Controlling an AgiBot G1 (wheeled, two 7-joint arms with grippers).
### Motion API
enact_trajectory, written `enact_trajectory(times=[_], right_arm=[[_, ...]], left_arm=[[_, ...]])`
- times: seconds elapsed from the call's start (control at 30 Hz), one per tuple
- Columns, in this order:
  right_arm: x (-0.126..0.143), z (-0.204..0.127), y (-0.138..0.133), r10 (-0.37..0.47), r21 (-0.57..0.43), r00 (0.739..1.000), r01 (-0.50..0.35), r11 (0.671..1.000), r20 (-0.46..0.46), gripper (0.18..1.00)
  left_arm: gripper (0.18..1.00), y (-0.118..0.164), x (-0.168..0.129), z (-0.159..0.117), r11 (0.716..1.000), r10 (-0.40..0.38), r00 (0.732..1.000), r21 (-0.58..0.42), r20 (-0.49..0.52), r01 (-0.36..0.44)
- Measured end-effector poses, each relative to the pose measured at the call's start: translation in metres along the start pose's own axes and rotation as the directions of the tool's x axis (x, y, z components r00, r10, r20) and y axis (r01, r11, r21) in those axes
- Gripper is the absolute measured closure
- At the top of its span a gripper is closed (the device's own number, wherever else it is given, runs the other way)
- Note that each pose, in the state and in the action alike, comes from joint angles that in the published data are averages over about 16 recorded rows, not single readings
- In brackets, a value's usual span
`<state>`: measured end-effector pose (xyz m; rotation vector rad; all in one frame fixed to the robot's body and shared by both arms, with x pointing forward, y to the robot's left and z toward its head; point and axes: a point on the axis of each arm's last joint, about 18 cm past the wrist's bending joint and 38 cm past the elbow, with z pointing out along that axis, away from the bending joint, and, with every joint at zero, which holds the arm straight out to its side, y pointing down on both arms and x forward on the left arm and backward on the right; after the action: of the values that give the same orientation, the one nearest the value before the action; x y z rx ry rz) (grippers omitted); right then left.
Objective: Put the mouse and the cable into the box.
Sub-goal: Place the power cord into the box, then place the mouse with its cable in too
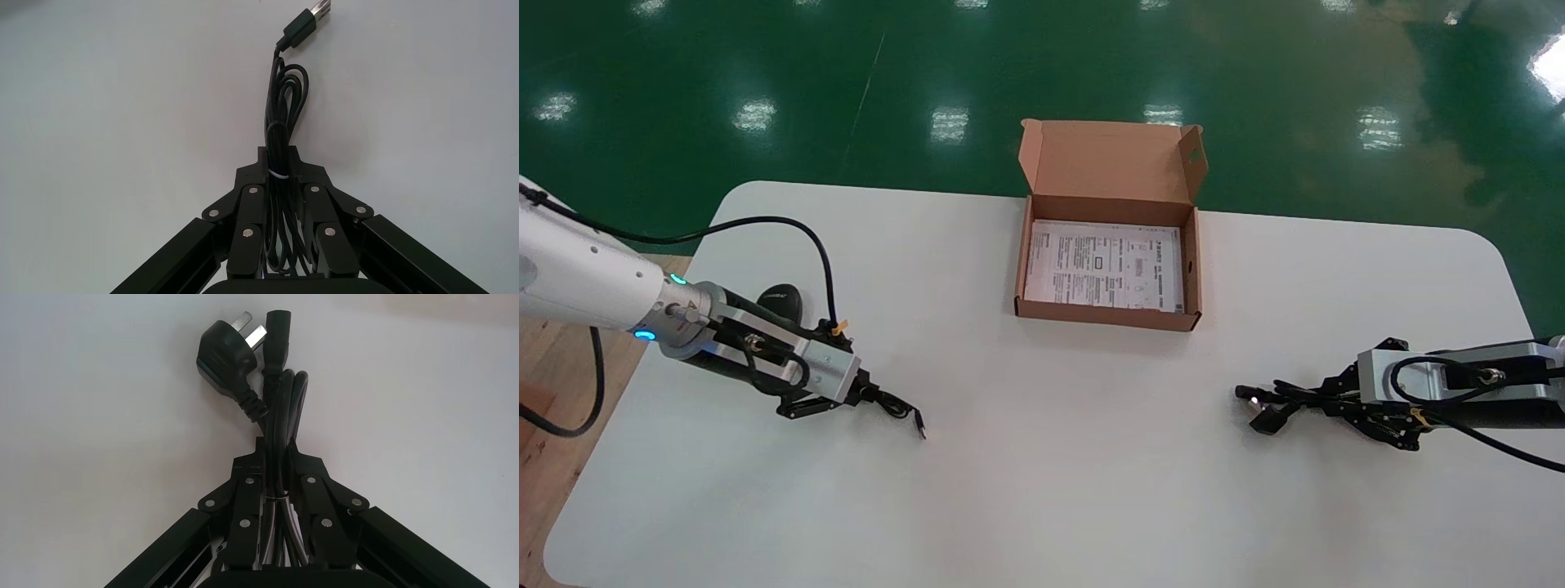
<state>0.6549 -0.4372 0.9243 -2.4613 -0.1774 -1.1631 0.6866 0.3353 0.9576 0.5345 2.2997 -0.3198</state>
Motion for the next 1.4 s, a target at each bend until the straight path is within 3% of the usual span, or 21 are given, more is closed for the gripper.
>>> enact_trajectory(times=[0.2,0.33,0.6,0.73,0.87,1.07,1.4], right_arm=[[0.041,-0.011,-0.026,-0.080,0.019,0.992,0.082,0.996,-0.094,0.936],[0.077,-0.013,-0.057,-0.154,0.028,0.971,0.162,0.986,-0.183,0.939],[0.134,0.013,-0.131,-0.271,0.037,0.904,0.300,0.953,-0.330,0.940],[0.141,0.039,-0.159,-0.304,0.039,0.886,0.338,0.940,-0.351,0.940],[0.141,0.064,-0.179,-0.324,0.038,0.877,0.360,0.932,-0.356,0.940],[0.137,0.090,-0.192,-0.335,0.028,0.871,0.369,0.929,-0.359,0.940],[0.127,0.113,-0.199,-0.327,0.034,0.872,0.363,0.931,-0.364,0.940]], left_arm=[[0.942,-0.001,-0.040,-0.058,0.999,0.034,0.990,-0.005,0.135,-0.034],[0.948,-0.011,-0.076,-0.116,0.997,0.078,0.959,-0.014,0.274,-0.077],[0.949,-0.050,-0.143,-0.224,0.984,0.163,0.817,-0.036,0.553,-0.172],[0.950,-0.072,-0.165,-0.256,0.977,0.184,0.749,-0.037,0.637,-0.209],[0.950,-0.087,-0.178,-0.273,0.971,0.199,0.703,-0.039,0.683,-0.236],[0.950,-0.098,-0.186,-0.282,0.965,0.220,0.681,-0.052,0.699,-0.258],[0.951,-0.096,-0.184,-0.286,0.965,0.234,0.692,-0.075,0.683,-0.253]])
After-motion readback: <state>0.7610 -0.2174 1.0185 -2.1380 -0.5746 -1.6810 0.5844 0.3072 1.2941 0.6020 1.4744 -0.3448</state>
